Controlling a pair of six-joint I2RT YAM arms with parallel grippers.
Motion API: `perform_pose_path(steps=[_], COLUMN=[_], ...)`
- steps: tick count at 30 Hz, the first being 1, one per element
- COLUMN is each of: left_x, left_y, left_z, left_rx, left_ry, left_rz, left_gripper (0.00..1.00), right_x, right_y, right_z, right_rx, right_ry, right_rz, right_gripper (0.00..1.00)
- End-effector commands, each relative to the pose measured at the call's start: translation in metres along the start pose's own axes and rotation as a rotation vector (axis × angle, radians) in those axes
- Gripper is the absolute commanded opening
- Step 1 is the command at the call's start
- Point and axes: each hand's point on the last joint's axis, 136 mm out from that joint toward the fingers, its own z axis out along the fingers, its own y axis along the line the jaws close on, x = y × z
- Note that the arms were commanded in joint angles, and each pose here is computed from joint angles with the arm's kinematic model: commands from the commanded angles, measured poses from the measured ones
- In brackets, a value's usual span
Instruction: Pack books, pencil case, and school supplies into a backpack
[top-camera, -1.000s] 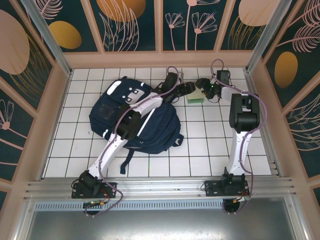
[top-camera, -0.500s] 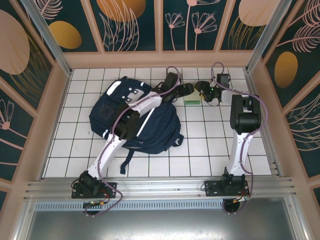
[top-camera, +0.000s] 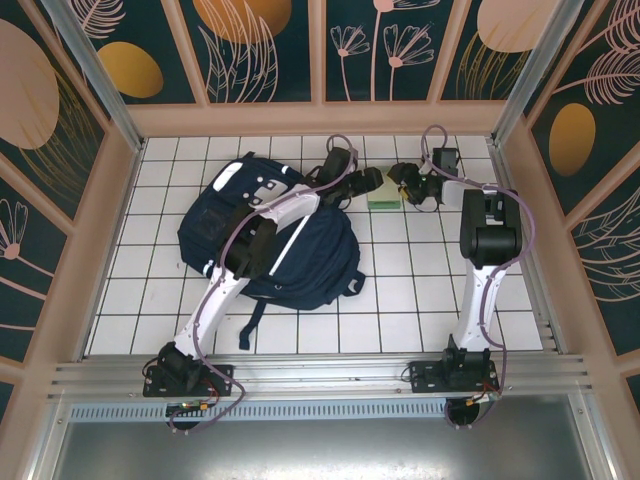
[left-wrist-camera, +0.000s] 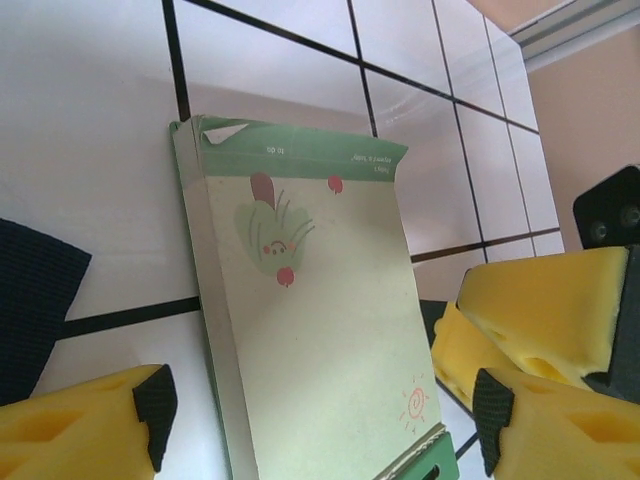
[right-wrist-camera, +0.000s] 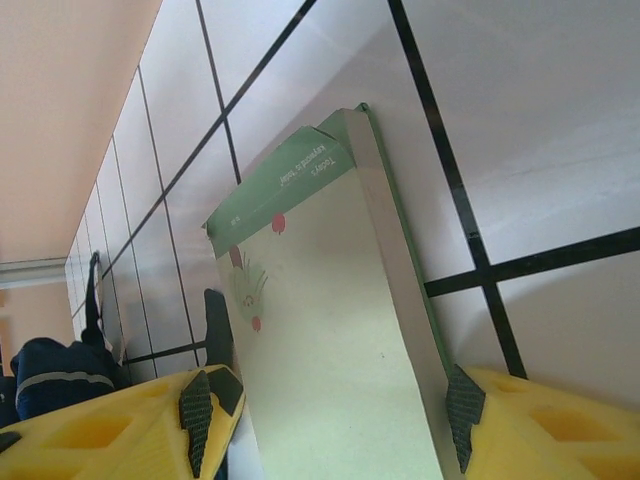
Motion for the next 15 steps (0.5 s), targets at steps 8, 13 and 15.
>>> perform_pose_path(steps=[8, 13, 15], left_x=[0.007, 0.011, 0.012], left_y=[-0.009, -0.008, -0.008], left_z=[0.014, 0.01, 0.008], left_rx=[0.142, 0.146, 0.143], left_ry=[0.074, 0.085, 0.085], left_rz=[-0.112, -0.114, -0.115], left_gripper=[0.68, 0.67, 0.67], right_x=[0.038, 0.034, 0.033], right_y=[0.032, 0.047, 0.05], right_z=[0.005, -0.007, -0.011], right_rx=[-0.124, -0.175, -0.186], right_ry=[0.125, 0.112, 0.106], right_rz=[0.056, 0.063, 0.064], right_gripper=[0.64, 0.59, 0.54])
